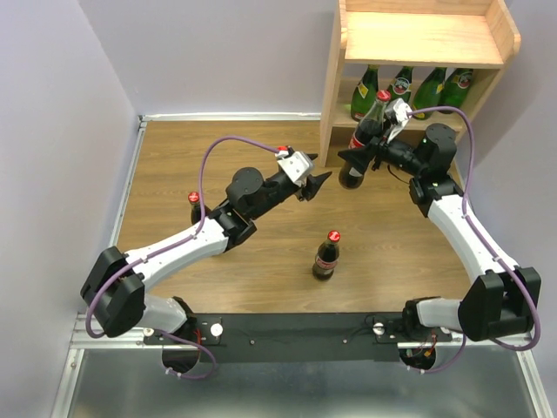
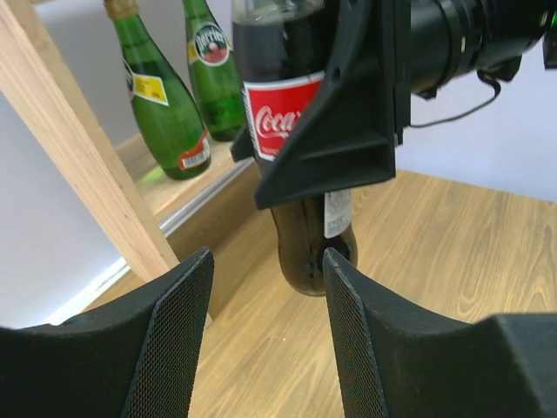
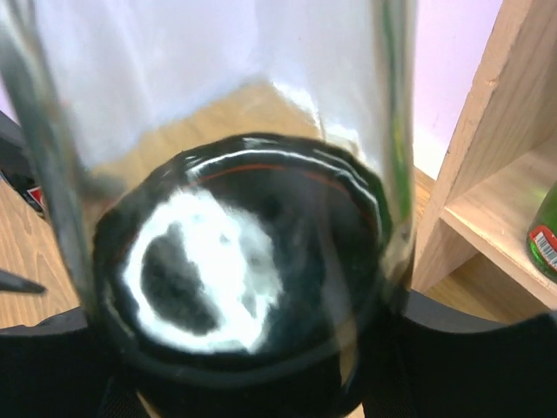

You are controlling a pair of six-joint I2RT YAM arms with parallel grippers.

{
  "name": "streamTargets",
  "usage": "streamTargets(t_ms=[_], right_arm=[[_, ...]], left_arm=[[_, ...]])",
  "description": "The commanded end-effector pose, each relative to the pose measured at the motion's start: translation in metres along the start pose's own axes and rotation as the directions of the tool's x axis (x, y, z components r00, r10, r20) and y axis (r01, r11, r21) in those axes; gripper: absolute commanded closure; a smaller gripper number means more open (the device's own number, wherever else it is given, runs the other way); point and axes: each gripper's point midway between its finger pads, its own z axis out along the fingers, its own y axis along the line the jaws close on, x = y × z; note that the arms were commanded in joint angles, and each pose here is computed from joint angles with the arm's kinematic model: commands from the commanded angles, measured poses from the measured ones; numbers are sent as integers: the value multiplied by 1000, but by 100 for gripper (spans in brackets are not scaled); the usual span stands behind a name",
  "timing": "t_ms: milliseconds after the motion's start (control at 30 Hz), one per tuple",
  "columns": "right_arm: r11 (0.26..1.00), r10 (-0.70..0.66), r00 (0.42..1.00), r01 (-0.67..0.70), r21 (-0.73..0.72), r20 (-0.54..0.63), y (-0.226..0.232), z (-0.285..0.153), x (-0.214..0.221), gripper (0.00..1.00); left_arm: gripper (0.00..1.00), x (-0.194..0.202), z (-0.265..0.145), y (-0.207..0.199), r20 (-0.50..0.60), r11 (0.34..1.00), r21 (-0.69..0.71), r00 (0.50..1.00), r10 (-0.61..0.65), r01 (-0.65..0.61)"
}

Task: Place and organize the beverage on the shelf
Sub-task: Adjust the drink.

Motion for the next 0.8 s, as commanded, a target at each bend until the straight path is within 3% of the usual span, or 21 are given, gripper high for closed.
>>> streamTargets(t_ms=[0,567,767], right_arm=[[984,-175,973,170,47,150,4,-10,-70,99],[974,-195,971,175,142,138,-14,-13,-108,100],[953,-260,956,231,195,139,-25,-17,-145,99]], left_arm=[[38,-26,-6,1,48,1000,26,999,-7,6],[38,-21,-4,-4,24,998,59,999,-24,23],[38,-16,-7,-6,12,997,65,999,-29,29]])
